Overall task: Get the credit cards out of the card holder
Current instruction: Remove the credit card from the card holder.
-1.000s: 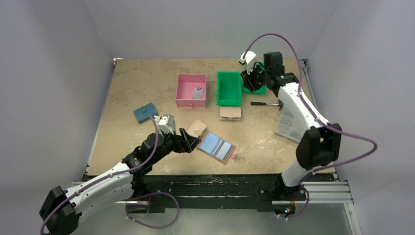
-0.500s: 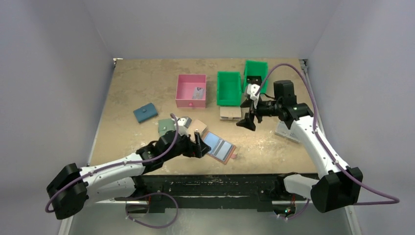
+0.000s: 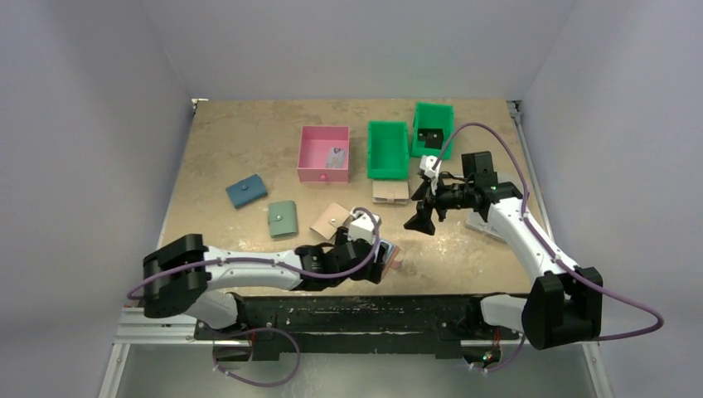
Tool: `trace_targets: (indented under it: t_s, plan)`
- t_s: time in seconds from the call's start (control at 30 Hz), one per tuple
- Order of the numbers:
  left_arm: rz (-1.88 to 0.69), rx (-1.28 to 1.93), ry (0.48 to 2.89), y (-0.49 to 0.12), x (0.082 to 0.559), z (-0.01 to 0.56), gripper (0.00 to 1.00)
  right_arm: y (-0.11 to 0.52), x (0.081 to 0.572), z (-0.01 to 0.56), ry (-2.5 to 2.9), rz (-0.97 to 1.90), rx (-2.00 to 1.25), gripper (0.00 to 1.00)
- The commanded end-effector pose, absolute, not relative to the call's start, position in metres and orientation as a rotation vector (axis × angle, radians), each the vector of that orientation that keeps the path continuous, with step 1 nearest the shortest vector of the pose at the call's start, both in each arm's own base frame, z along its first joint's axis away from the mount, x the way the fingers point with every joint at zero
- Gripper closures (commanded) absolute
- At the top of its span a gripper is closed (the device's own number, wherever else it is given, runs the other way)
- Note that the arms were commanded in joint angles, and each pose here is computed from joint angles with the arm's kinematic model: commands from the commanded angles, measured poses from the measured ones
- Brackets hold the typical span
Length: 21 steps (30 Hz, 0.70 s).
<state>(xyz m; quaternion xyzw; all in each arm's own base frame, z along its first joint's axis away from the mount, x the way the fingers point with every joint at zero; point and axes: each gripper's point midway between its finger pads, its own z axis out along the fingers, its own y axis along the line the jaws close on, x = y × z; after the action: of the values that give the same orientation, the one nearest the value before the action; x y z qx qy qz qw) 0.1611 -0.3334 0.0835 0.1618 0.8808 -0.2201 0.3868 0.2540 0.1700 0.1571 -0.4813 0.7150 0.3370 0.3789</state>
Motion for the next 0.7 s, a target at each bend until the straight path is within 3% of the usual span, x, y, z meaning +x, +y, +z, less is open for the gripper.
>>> trace_targets:
  t_s: [0.0, 0.67]
  plan:
    - [-0.427, 0.442, 2.19, -0.355, 0.171, 0.092, 0.19, 0.162, 0.264, 0.166, 1.819, 0.805, -1.185, 0.01]
    - [-0.264, 0.534, 2.253, -0.366, 0.18, 0.054, 0.31, 0.154, 0.265, 0.148, 1.92, 0.829, -1.224, 0.01]
